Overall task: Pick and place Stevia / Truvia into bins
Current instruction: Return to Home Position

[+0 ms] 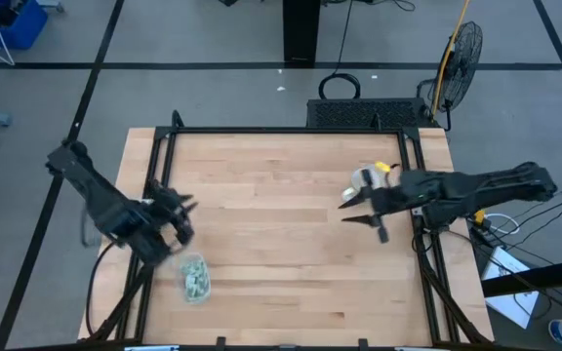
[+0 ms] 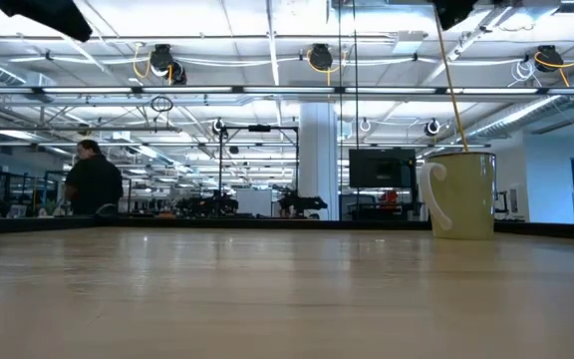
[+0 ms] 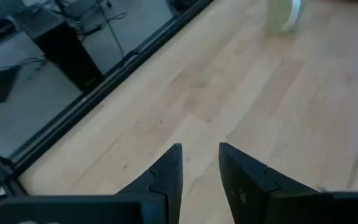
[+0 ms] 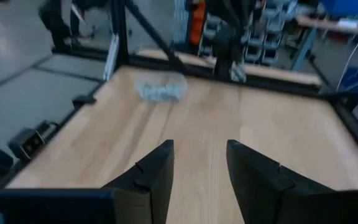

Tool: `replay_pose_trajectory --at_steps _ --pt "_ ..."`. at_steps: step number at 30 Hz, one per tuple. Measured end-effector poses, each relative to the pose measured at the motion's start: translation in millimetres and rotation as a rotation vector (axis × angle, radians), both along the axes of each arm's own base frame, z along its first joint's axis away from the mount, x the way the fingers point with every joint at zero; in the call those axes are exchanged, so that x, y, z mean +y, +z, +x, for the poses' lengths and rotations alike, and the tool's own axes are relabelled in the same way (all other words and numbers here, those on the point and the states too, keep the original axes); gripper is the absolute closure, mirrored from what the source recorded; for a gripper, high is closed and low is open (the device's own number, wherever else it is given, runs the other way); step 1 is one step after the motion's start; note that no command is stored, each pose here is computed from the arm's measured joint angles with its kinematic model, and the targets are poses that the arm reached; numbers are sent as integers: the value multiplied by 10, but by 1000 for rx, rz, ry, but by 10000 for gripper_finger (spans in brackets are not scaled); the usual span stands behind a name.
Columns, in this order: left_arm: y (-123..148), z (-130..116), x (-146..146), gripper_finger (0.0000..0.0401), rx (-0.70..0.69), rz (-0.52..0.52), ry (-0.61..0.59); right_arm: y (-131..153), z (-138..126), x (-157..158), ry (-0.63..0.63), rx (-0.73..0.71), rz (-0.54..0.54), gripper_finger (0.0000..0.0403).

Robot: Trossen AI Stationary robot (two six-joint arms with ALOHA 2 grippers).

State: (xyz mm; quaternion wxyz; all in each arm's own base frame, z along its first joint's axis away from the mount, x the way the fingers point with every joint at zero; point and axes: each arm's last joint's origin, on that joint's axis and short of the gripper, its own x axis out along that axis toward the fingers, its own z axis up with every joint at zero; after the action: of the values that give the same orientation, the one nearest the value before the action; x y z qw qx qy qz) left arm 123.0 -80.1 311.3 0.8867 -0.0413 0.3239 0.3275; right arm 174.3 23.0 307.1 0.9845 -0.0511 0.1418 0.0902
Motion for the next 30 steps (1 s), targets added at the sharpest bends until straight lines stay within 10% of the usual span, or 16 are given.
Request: replay_pose_trajectory --at_steps 8,18,30 --pt "60 -293 307 293 -216 53 31 65 -483 -67 -46 26 61 261" --pt "-769 -379 368 293 -395 -96 -22 -445 -568 -82 -121 54 254 261" --pt "-1141 -397 375 293 -516 -73 -240 -664 -739 -82 -49 -33 343 261"
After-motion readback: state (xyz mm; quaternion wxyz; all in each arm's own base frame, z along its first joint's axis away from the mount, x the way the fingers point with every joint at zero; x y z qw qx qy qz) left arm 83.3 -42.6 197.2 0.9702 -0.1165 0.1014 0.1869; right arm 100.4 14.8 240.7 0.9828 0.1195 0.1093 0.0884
